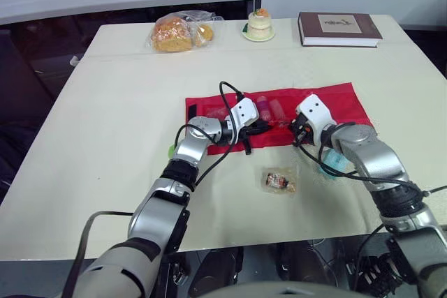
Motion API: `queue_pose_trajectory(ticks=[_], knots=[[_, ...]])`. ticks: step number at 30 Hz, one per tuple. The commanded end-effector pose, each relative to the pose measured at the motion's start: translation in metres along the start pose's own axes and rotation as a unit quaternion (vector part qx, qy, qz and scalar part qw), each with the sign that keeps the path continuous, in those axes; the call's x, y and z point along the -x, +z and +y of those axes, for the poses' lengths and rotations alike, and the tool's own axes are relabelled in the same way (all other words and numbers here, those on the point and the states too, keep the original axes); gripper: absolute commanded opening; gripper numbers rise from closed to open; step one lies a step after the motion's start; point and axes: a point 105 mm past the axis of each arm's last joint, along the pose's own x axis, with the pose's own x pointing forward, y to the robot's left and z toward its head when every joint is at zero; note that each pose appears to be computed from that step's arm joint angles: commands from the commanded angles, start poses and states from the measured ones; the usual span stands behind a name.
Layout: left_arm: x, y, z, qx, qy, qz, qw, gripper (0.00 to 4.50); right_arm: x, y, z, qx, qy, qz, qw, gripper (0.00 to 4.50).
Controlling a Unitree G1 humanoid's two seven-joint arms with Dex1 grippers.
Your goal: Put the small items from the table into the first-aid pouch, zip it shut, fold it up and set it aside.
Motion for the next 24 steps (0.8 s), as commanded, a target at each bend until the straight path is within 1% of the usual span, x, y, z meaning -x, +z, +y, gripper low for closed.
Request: queue_pose_trajectory(ticks=[1, 6, 9, 14, 18, 20, 22, 24], knots=[[-0.002, 0.005, -0.002, -0.011, -0.012, -0.006, 1.000, 0.00, -0.008, 0.023, 0.003, 0.043, -0.009, -0.046, 0.998, 0.16], [-0.003, 0.005, -0.003, -0.012, -0.015, -0.005, 1.000, 0.00, -0.024, 0.035, 0.010, 0.053, -0.012, -0.076, 0.996, 0.16], [-0.003, 0.005, -0.003, -0.013, -0.015, -0.005, 1.000, 0.00, -0.029, 0.042, 0.009, 0.058, -0.024, -0.095, 0.994, 0.16], [0.000, 0.005, 0.001, -0.014, -0.008, -0.003, 1.000, 0.00, -0.021, 0.040, 0.009, 0.077, -0.013, -0.108, 0.991, 0.16], [0.005, 0.003, 0.009, -0.009, 0.016, -0.004, 1.000, 0.00, 0.014, 0.042, 0.027, 0.090, 0.072, -0.144, 0.983, 0.16], [0.007, 0.002, 0.012, -0.009, 0.022, -0.003, 1.000, 0.00, 0.036, 0.046, 0.028, 0.080, 0.094, -0.170, 0.978, 0.16], [0.010, 0.001, 0.015, -0.010, 0.028, -0.002, 1.000, 0.00, 0.061, 0.041, 0.029, 0.079, 0.133, -0.172, 0.973, 0.16], [0.012, 0.000, 0.017, -0.010, 0.031, 0.000, 0.999, 0.00, 0.081, 0.039, 0.023, 0.072, 0.144, -0.179, 0.971, 0.16]])
